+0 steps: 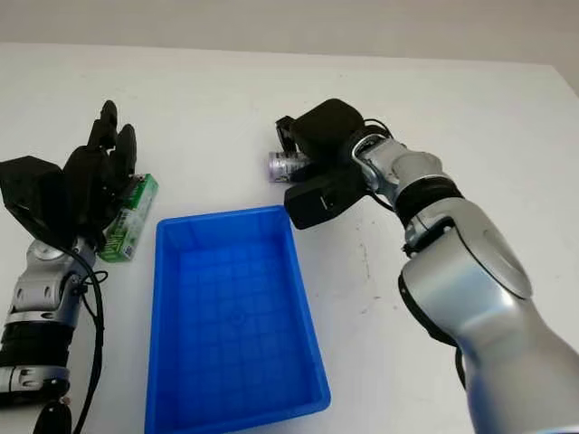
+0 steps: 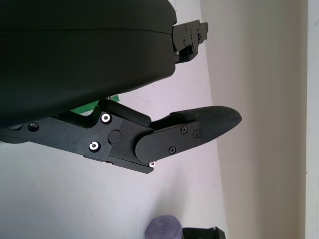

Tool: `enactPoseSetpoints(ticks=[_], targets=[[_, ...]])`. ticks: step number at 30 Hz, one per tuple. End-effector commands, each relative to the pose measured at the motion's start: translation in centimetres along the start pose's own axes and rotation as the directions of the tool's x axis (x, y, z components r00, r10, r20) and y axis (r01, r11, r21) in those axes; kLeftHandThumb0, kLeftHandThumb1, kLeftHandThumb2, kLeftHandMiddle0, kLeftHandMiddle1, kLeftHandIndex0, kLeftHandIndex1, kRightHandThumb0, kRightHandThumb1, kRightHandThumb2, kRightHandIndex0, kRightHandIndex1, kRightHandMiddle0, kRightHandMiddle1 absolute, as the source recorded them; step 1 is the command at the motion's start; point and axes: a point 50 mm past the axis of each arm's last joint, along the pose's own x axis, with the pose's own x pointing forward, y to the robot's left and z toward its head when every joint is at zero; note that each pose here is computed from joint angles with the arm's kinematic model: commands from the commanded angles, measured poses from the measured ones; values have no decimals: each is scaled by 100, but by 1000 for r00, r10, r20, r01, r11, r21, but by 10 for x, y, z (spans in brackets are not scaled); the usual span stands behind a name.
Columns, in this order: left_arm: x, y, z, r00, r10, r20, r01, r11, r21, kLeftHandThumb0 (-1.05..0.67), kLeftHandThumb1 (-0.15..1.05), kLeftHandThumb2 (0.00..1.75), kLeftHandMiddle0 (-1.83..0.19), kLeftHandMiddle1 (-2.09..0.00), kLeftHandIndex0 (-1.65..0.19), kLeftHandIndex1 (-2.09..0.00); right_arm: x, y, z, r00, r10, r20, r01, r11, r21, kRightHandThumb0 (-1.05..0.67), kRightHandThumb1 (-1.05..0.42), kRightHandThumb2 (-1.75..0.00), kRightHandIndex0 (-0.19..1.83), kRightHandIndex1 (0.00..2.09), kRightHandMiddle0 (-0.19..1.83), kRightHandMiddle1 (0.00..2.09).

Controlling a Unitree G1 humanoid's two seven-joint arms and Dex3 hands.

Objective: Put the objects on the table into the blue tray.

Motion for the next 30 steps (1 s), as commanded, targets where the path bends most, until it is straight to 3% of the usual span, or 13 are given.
enactPoseSetpoints(ticks=[1,8,14,17,21,27,30], targets=[[4,-1,9,1000,-10,24,9,1000,15,-69,105,67,19,0,19,0,-3,-10,-10,998,-53,-32,55,996,74,-44,-105,-39,80,209,50,209],[5,1,12,1000,-12,29,11,1000,25,-67,105,68,19,0,19,0,-10,-44,-25,975,-215,-50,219,913,344,-43,-105,-44,78,209,47,209],[6,4,12,1000,-17,24,17,1000,24,-67,105,68,19,0,19,0,-22,-76,-29,925,-378,34,291,764,576,-42,-105,-49,110,209,63,209],[8,3,12,1000,-21,22,20,999,27,-67,105,67,19,0,19,0,-28,-86,-24,895,-432,115,255,704,663,-41,-105,-49,121,209,67,209],[11,3,13,999,-28,21,27,999,38,-67,105,67,19,0,19,0,-36,-94,-14,859,-461,222,173,671,721,-46,-105,-53,145,209,99,209],[13,4,14,999,-34,16,33,999,43,-68,105,66,19,0,19,0,-59,-103,8,816,-432,384,-4,660,751,-48,-105,-54,149,209,109,209],[13,4,16,999,-33,20,32,999,35,-67,105,66,19,0,19,0,-72,-105,20,806,-357,473,-125,678,724,-47,-105,-55,152,209,112,209]])
